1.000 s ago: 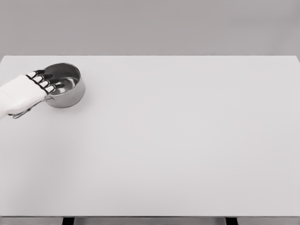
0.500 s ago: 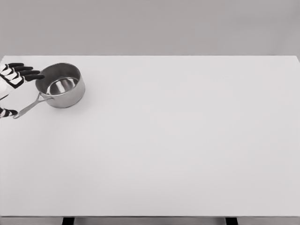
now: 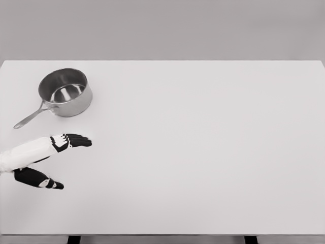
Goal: Rotate pot handle
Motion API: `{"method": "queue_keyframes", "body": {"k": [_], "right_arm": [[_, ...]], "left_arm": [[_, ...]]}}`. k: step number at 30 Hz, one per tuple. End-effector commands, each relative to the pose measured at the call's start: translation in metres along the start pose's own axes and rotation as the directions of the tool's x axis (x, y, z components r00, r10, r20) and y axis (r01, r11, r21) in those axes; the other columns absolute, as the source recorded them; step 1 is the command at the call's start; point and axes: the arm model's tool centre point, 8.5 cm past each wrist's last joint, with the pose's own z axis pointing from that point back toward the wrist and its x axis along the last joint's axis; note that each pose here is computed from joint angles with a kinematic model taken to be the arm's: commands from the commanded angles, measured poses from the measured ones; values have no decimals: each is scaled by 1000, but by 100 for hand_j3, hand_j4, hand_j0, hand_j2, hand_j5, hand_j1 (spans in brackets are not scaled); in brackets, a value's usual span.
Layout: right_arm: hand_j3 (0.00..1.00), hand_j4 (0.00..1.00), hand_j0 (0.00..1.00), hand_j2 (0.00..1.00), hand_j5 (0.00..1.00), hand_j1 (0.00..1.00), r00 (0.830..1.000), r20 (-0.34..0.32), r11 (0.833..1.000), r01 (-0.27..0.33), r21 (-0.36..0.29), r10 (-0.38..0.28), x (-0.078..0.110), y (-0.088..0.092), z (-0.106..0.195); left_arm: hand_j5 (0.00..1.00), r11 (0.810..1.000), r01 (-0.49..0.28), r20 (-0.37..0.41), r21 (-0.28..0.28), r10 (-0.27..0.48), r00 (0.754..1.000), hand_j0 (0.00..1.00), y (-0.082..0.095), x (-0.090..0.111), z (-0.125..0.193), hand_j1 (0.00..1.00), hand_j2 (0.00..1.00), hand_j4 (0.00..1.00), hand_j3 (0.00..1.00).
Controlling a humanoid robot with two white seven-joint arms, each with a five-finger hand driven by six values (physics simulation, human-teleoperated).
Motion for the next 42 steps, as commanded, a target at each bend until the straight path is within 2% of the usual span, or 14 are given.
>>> {"method": "queue_keyframes", "body": {"k": [1, 3, 5, 7, 10, 12, 15, 18, 21, 30, 32, 38, 39, 42], "right_arm": [[100, 100, 100, 100, 100, 100, 1000, 0, 1000, 0, 0, 0, 0, 0, 0], [100, 100, 100, 100, 100, 100, 1000, 0, 1000, 0, 0, 0, 0, 0, 0], [100, 100, 100, 100, 100, 100, 1000, 0, 1000, 0, 0, 0, 0, 0, 0], [100, 100, 100, 100, 100, 100, 1000, 0, 1000, 0, 0, 0, 0, 0, 0], [100, 100, 100, 100, 100, 100, 1000, 0, 1000, 0, 0, 0, 0, 0, 0], [100, 100, 100, 100, 100, 100, 1000, 0, 1000, 0, 0, 0, 0, 0, 0], [100, 100, 100, 100, 100, 100, 1000, 0, 1000, 0, 0, 0, 0, 0, 0], [100, 100, 100, 100, 100, 100, 1000, 0, 1000, 0, 0, 0, 0, 0, 0], [100, 100, 100, 100, 100, 100, 1000, 0, 1000, 0, 0, 0, 0, 0, 0], [100, 100, 100, 100, 100, 100, 1000, 0, 1000, 0, 0, 0, 0, 0, 0], [100, 100, 100, 100, 100, 100, 1000, 0, 1000, 0, 0, 0, 0, 0, 0], [100, 100, 100, 100, 100, 100, 1000, 0, 1000, 0, 0, 0, 0, 0, 0], [100, 100, 100, 100, 100, 100, 1000, 0, 1000, 0, 0, 0, 0, 0, 0], [100, 100, 100, 100, 100, 100, 1000, 0, 1000, 0, 0, 0, 0, 0, 0]], "left_arm": [[100, 999, -39, 16, -12, 39, 999, 100, -8, 0, -4, 100, 100, 100, 100], [100, 991, -137, 33, 9, 136, 990, 100, -21, 0, 2, 100, 100, 100, 100], [100, 984, -173, 62, 43, 170, 983, 100, -14, 2, 4, 100, 100, 100, 100], [100, 982, -186, 49, 17, 185, 982, 100, 6, 5, 17, 100, 100, 100, 100], [100, 980, -197, 40, 1, 196, 980, 100, 14, 6, 23, 100, 100, 100, 100], [100, 973, -224, 14, -60, 226, 974, 100, 17, 7, 28, 100, 100, 100, 100], [100, 957, -287, -131, -45, 279, 951, 100, 27, -6, 28, 100, 100, 100, 100], [100, 947, -317, -209, -44, 302, 930, 100, 31, -12, 31, 100, 100, 100, 100], [100, 930, -366, -288, -31, 343, 894, 100, 29, -20, 33, 100, 100, 100, 100], [100, 942, -336, -302, -12, 317, 899, 100, 47, -20, 37, 100, 100, 100, 100], [100, 937, -349, -352, 21, 333, 875, 100, 53, -30, 45, 100, 100, 100, 100], [100, 927, -372, -408, 51, 359, 839, 100, 53, -41, 54, 100, 100, 100, 100], [100, 919, -391, -438, 60, 376, 817, 100, 51, -45, 56, 100, 100, 100, 100], [100, 916, -396, -452, 70, 383, 806, 100, 50, -50, 60, 100, 100, 100, 100]]}}
